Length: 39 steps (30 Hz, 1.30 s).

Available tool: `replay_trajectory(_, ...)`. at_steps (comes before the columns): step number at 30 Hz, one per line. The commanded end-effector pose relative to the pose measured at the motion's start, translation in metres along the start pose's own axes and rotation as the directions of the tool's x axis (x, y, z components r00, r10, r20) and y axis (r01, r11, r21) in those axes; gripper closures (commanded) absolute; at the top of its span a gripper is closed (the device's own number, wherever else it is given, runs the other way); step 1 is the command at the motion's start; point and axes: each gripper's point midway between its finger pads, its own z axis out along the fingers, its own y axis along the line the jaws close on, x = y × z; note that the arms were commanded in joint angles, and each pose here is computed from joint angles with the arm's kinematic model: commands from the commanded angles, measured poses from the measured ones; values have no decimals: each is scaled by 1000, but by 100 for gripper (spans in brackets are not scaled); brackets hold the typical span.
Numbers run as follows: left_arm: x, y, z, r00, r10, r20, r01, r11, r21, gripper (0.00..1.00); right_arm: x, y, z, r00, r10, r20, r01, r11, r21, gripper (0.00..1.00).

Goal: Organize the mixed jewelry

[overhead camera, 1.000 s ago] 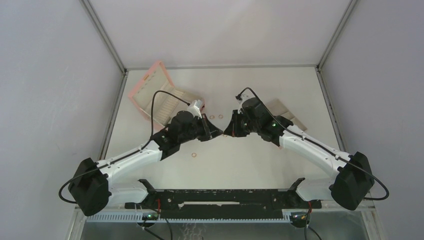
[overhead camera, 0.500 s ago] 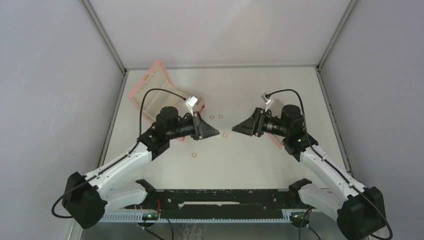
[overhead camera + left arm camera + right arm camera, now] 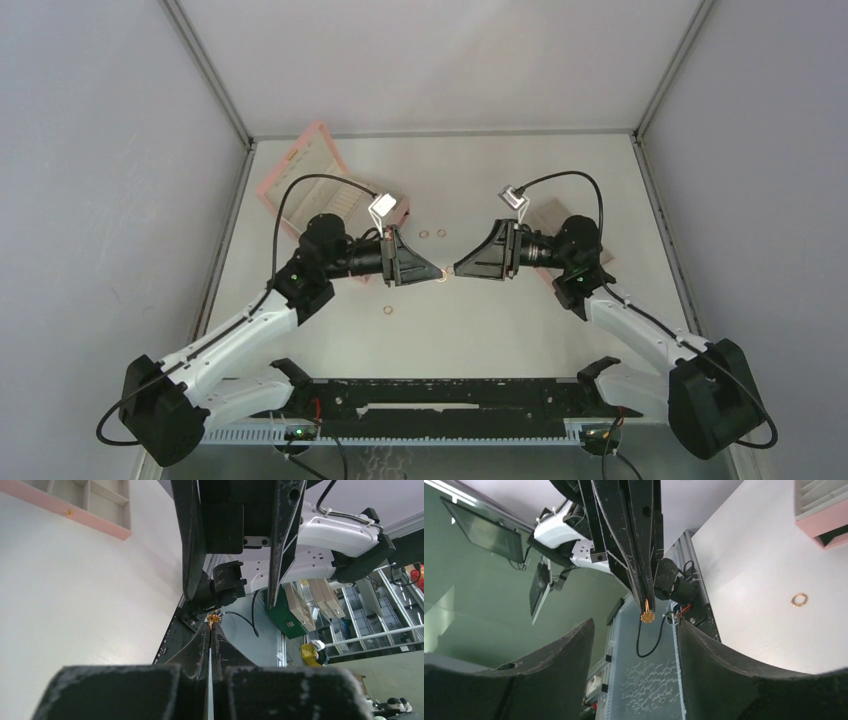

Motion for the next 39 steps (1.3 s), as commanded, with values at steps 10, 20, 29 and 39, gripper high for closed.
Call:
replay_trajectory(10,-14,-26,-7,997,64,48,-68,994,84,100,10,24,19,997,-64,-34,59,990,-128,56)
replay_trajectory(20,-9,-22,-8,998,55,43,-59,995,83,100,7,18,21,999,-34,-30,30,993,-117,59)
replay_trajectory(29,-11,-24,-6,997,50,50,-55,993,104,100,3,14,22,1000,-22,-9,21,994,-104,71)
replay_trajectory(39,-10,-11,-5,998,42,37,-43,998,37,75,0,12,22,1000,-17,13,18,996,-82,100)
